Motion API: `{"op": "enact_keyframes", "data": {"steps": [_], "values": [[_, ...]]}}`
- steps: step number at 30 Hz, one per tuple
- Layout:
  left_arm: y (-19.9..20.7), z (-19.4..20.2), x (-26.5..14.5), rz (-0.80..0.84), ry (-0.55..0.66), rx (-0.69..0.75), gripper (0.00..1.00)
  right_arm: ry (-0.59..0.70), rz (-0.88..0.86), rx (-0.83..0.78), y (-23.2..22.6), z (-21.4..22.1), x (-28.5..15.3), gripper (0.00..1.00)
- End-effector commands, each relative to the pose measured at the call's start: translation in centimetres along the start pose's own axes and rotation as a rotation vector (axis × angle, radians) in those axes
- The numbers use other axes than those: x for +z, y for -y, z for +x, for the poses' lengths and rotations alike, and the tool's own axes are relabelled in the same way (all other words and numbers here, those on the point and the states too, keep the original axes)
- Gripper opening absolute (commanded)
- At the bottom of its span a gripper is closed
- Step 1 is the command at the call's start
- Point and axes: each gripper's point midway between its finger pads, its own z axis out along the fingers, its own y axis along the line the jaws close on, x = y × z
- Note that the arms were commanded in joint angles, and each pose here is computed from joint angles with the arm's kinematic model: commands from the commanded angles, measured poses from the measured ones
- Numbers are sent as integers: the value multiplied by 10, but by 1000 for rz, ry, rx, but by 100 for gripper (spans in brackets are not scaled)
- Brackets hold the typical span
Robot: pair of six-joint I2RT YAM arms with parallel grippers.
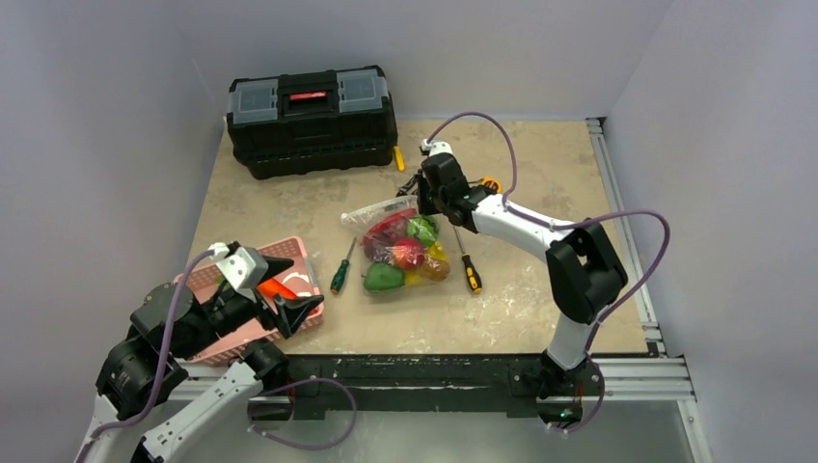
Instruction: Place the food in the zip-top bag and seal the zipper
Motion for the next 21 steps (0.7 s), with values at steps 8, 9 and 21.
{"op": "enact_keyframes", "data": {"steps": [8, 9, 21], "values": [[1, -21, -15, -25, 65, -90, 100, 6, -104, -29, -17, -23, 2, 27], [-2, -23, -16, -47, 71, -104, 100, 15, -104, -40, -17, -27, -4, 32], [-42, -54, -57, -307, 269, -244, 100, 353, -164, -81, -7, -117, -174, 76]]}}
